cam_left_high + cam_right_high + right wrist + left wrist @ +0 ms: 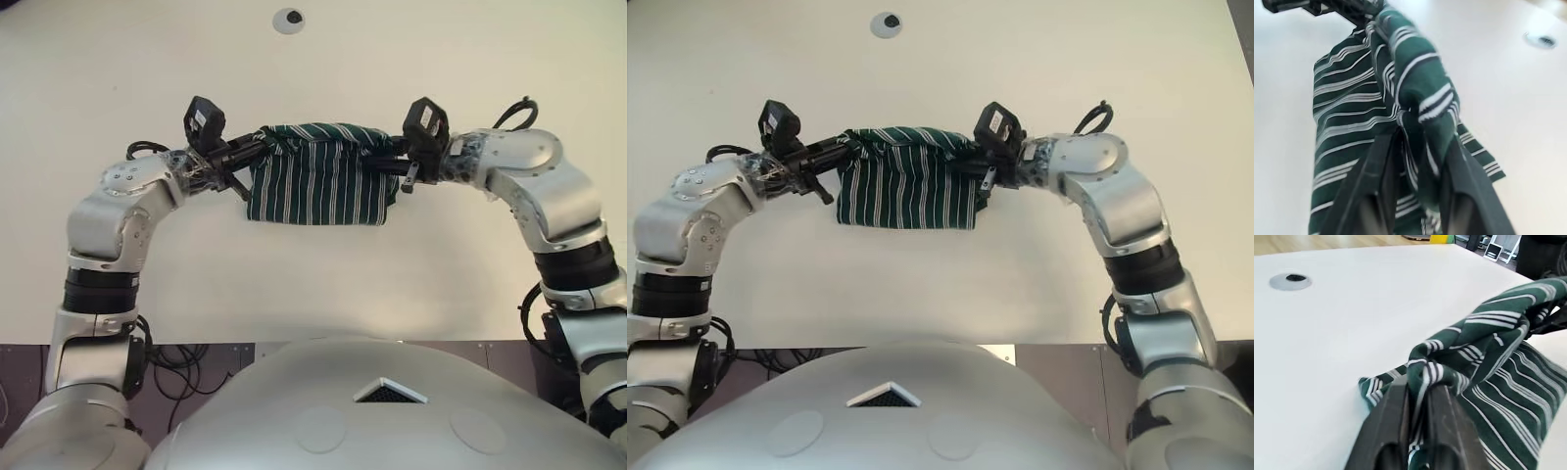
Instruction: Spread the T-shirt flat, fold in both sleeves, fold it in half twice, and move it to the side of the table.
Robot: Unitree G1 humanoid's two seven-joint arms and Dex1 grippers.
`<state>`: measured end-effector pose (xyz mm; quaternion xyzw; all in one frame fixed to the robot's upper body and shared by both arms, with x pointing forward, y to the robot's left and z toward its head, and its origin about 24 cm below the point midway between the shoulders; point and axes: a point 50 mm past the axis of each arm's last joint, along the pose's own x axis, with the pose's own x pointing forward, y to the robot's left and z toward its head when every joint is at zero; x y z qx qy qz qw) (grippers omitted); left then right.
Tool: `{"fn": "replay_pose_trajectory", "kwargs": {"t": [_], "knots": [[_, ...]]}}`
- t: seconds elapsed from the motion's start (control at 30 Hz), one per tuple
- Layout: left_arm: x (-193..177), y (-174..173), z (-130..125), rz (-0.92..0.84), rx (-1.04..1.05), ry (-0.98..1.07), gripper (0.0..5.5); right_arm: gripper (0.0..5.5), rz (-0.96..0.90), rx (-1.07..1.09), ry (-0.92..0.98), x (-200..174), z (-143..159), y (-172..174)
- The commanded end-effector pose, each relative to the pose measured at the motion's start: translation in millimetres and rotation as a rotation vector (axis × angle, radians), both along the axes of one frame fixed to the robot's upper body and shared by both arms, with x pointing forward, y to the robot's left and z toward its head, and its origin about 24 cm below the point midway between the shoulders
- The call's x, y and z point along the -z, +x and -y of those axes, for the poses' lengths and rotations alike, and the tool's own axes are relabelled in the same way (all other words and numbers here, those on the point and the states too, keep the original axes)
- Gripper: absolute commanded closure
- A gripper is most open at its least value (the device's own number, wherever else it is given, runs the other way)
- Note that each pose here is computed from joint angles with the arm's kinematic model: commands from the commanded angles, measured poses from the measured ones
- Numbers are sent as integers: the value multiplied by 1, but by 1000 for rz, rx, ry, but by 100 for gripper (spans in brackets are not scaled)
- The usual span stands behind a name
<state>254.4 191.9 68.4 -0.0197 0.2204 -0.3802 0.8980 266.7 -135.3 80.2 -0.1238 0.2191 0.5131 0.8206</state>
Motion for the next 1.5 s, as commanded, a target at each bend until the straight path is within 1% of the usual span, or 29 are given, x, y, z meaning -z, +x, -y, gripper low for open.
{"fn": "replay_pose_trajectory", "kwargs": {"t": [0.03, 0.17, 0.37, 0.5, 0.57, 0.63, 0.7, 0.77, 0.8, 0.9, 1.0, 1.07, 1.13, 1.23, 1.37, 1.47, 1.5], "knots": [[12, 6, -1, -19, -67, 58, 460, 379, -60, 71, 5, 10, -3, 8], [22, 14, -4, -20, -166, 46, 460, 323, -130, 178, 60, 16, 4, 12], [11, 38, -13, 84, -363, -82, 460, 323, -192, 339, 122, 18, 25, 19], [9, 46, -22, 117, -467, -142, 460, 323, -202, 445, 126, 23, 40, 21], [8, 48, -26, 150, -494, -136, 460, 323, -142, 499, 113, 24, 45, 23], [6, 48, -28, 191, -514, -145, 460, 356, -34, 515, 123, 16, 44, 27], [-1, 47, -23, 236, -527, -236, 460, 392, 97, 453, 172, 3, 24, 26], [-4, 42, -11, 286, -529, -308, 491, 428, 162, 358, 214, 0, -6, 20], [-3, 40, -5, 315, -533, -307, 503, 440, 175, 312, 226, 2, -22, 17], [-1, 38, 1, 381, -623, -314, 549, 493, 162, 241, 278, 9, -60, 11], [-2, 39, 2, 454, -658, -276, 550, 545, 103, 207, 331, 22, -95, 5], [-2, 39, 6, 481, -643, -262, 550, 549, 68, 196, 337, 33, -111, 0], [-2, 37, 7, 501, -637, -258, 550, 549, 50, 192, 313, 47, -121, -4], [-1, 36, 10, 513, -630, -255, 550, 549, 59, 224, 241, 66, -117, -8], [-1, 33, 12, 533, -607, -248, 550, 549, 108, 271, 59, 91, -93, -12], [-1, 30, 9, 533, -627, -248, 550, 549, 119, 359, -17, 98, -61, -13], [-2, 30, 8, 532, -632, -249, 550, 549, 120, 422, -34, 97, -41, -12]]}}
